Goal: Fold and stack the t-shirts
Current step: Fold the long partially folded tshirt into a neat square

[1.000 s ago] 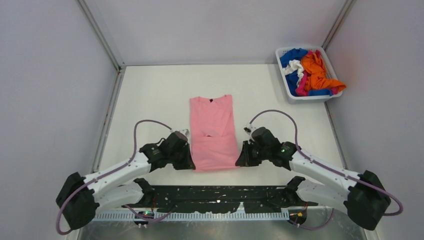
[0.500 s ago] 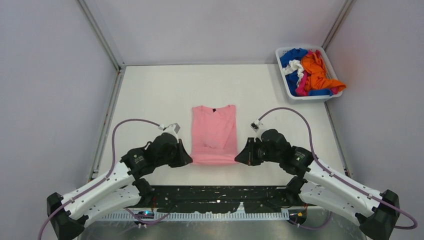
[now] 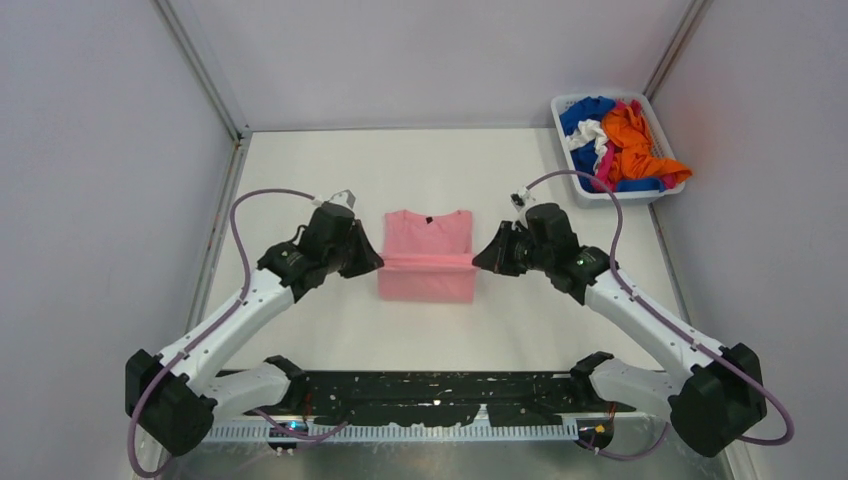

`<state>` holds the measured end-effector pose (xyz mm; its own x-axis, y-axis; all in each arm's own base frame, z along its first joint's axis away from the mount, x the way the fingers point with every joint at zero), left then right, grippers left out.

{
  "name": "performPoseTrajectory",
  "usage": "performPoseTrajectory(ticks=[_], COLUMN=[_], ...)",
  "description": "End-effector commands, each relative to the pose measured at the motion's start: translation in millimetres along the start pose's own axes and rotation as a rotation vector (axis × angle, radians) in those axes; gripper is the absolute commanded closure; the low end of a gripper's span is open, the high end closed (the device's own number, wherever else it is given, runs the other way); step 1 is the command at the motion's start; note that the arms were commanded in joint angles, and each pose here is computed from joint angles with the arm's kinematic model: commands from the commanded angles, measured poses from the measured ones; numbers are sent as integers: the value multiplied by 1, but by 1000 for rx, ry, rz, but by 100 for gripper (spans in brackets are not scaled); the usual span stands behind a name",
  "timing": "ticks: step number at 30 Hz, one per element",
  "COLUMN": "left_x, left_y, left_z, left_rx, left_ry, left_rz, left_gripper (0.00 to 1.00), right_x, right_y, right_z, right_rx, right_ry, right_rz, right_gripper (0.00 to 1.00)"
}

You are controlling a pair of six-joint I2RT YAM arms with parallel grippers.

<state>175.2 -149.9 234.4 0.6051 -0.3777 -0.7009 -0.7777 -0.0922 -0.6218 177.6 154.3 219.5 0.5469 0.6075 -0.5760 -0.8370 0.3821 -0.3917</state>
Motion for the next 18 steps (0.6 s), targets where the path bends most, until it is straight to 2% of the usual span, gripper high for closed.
performPoseTrajectory(ticks=[1, 9, 18], left_x=[9, 41, 90], left_y=[-35, -77, -104], left_z=[2, 7, 19], left_rx=[25, 23, 17], left_ry=[-2, -7, -47], left_rz=[-74, -46, 31], left_gripper=[100, 100, 100], right_x=[5, 34, 70], right_y=[-36, -80, -112], right_z=[16, 13, -2], right_rx=[-53, -30, 4], right_ry=[-61, -43, -10], right_rz=[-65, -74, -66], right_gripper=[95, 95, 95])
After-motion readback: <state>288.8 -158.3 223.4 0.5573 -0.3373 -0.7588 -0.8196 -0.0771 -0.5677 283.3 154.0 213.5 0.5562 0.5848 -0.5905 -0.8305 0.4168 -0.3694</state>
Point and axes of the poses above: each gripper's point midway between its finger pads, its own x axis out along the fingers, its own z axis along the line the jaws close on, y = z × x, the point moved 10 cm from there along -x, back along the fingers, and after that the axes turned 13 degrees about x, right-handed, at the moved point
